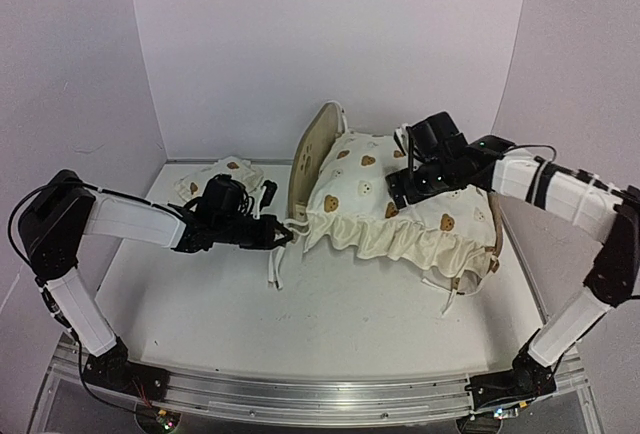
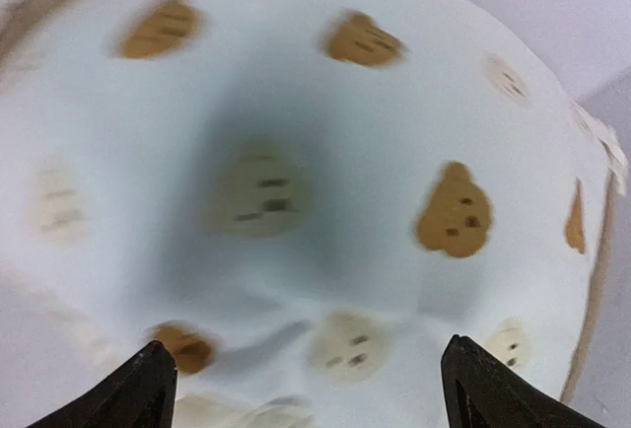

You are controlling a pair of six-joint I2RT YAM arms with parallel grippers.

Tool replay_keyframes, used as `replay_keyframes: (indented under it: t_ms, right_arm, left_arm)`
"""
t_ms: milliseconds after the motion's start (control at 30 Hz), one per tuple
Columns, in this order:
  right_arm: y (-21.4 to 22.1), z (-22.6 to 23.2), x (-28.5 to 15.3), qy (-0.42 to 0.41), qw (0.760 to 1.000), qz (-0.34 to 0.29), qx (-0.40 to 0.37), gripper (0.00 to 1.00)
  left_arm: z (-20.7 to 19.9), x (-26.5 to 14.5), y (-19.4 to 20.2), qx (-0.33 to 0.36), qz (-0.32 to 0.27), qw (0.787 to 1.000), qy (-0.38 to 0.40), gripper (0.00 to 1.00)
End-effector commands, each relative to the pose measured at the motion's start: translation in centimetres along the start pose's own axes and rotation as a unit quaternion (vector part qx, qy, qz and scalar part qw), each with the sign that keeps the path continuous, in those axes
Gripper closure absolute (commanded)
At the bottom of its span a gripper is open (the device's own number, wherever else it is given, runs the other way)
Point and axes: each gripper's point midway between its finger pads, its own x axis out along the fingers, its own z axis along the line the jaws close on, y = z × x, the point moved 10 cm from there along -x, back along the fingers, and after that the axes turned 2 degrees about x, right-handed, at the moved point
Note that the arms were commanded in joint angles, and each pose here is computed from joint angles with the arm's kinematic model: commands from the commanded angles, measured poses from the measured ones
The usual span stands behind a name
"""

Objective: Set up the pet bed

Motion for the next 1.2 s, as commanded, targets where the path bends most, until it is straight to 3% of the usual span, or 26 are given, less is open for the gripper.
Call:
replay_keyframes:
  t_ms: [0, 100, 233, 400, 467, 667, 800, 867, 1167]
  right_arm:
    - [-2.1, 4.3, -7.9, -0.32, 0.942, -0.091, -0.049, 0.05]
    - [-3.3, 6.3, -8.0, -0.394, 0.907, -0.132, -0.069, 0.06]
    - [-5.0, 9.2, -7.1, -0.46, 0.866, -0.157, -0.117, 0.16]
    - [-6.5, 12.7, -5.5, -0.506, 0.827, -0.172, -0.173, 0.29]
    - [-6.6, 13.7, -4.2, -0.51, 0.825, -0.165, -0.179, 0.31]
    - [-5.9, 15.0, -2.4, -0.501, 0.836, -0.143, -0.172, 0.34]
    - [-5.3, 15.7, -1.7, -0.498, 0.839, -0.136, -0.175, 0.34]
    - [-5.2, 15.7, -1.7, -0.493, 0.842, -0.134, -0.175, 0.36]
    - [-1.3, 16.3, -2.4, -0.523, 0.842, -0.102, -0.082, 0.39]
  left_arm:
    - [-1.9, -2.0, -0.9, 0.045, -0.011, 0.997, 0.062, 0.91]
    - [-1.8, -2.3, -0.7, 0.057, -0.017, 0.997, 0.053, 0.85]
    - [-1.6, -2.7, -0.4, 0.051, -0.024, 0.998, 0.037, 0.84]
    - [-1.7, -3.3, -0.5, 0.054, -0.032, 0.997, 0.034, 0.91]
    - [-1.9, -3.7, -0.4, 0.057, -0.032, 0.997, 0.039, 0.86]
    - [-1.5, -4.3, 0.3, 0.055, -0.031, 0.998, 0.022, 0.89]
    - [-1.6, -4.4, 0.0, 0.059, -0.034, 0.998, 0.018, 1.0]
    - [-2.0, -4.6, -0.5, 0.064, -0.04, 0.997, 0.019, 1.0]
    - [-5.3, -5.6, -5.1, 0.091, -0.094, 0.989, 0.062, 1.0]
